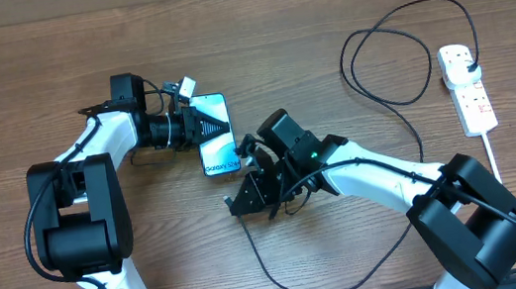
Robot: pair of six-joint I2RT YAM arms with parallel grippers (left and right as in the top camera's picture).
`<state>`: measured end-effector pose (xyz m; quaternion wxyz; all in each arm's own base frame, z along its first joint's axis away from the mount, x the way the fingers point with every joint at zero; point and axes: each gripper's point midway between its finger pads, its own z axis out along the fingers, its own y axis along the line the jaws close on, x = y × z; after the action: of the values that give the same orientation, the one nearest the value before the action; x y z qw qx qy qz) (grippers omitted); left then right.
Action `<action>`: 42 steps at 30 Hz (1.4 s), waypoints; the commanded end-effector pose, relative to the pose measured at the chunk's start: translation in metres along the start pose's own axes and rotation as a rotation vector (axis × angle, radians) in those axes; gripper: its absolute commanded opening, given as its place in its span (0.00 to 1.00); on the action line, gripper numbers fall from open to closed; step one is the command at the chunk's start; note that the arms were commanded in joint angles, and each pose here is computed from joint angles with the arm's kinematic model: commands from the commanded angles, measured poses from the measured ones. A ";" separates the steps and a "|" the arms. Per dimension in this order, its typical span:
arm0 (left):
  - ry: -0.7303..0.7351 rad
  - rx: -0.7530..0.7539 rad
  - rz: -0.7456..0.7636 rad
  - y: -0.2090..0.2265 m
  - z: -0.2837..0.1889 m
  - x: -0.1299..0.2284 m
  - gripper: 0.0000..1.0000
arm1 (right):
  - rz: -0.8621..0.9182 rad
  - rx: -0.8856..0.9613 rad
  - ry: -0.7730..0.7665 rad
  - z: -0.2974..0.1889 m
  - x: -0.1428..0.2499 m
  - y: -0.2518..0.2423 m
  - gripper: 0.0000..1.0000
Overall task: Plug charger to phone and switch on socket
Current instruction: 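Lift the cable plug with the right gripper toward the phone's bottom port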
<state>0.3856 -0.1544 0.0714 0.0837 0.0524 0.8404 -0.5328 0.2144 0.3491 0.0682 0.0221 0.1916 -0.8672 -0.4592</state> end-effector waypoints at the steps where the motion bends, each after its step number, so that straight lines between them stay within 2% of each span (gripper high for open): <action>1: -0.024 0.053 0.040 -0.010 -0.007 -0.009 0.04 | -0.131 -0.049 -0.001 0.004 0.006 0.005 0.04; 7: -0.050 0.047 0.028 -0.005 -0.017 -0.013 0.04 | -0.137 -0.083 -0.089 0.007 -0.006 0.005 0.04; 18: -0.067 0.048 -0.073 -0.002 -0.021 -0.018 0.04 | 0.008 0.042 -0.397 -0.007 -0.066 -0.011 0.04; 20: -0.068 0.049 -0.096 -0.003 -0.022 -0.019 0.04 | 0.093 0.023 -0.443 -0.012 -0.075 -0.010 0.04; 25: -0.071 0.049 -0.092 -0.003 -0.022 -0.020 0.04 | 0.151 -0.076 -0.529 -0.027 -0.096 0.007 0.04; 30: -0.071 0.049 -0.093 -0.002 -0.022 -0.020 0.04 | 0.095 -0.201 -0.460 -0.035 -0.093 0.028 0.04; 34: -0.071 0.049 -0.092 -0.003 -0.021 -0.020 0.04 | -0.064 -0.295 -0.441 -0.054 -0.094 0.045 0.04; 39: -0.069 0.067 -0.097 -0.006 -0.022 -0.020 0.04 | -0.117 -0.335 -0.382 -0.063 -0.082 0.040 0.04; 42: -0.066 0.070 -0.204 -0.006 -0.022 -0.020 0.04 | -0.100 -0.296 -0.356 -0.048 -0.060 0.020 0.04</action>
<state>0.3979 -0.1337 0.0755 0.0762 -0.0171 0.8358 -0.5435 0.3043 0.3458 0.1411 -0.1535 0.1117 -0.7685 -0.6111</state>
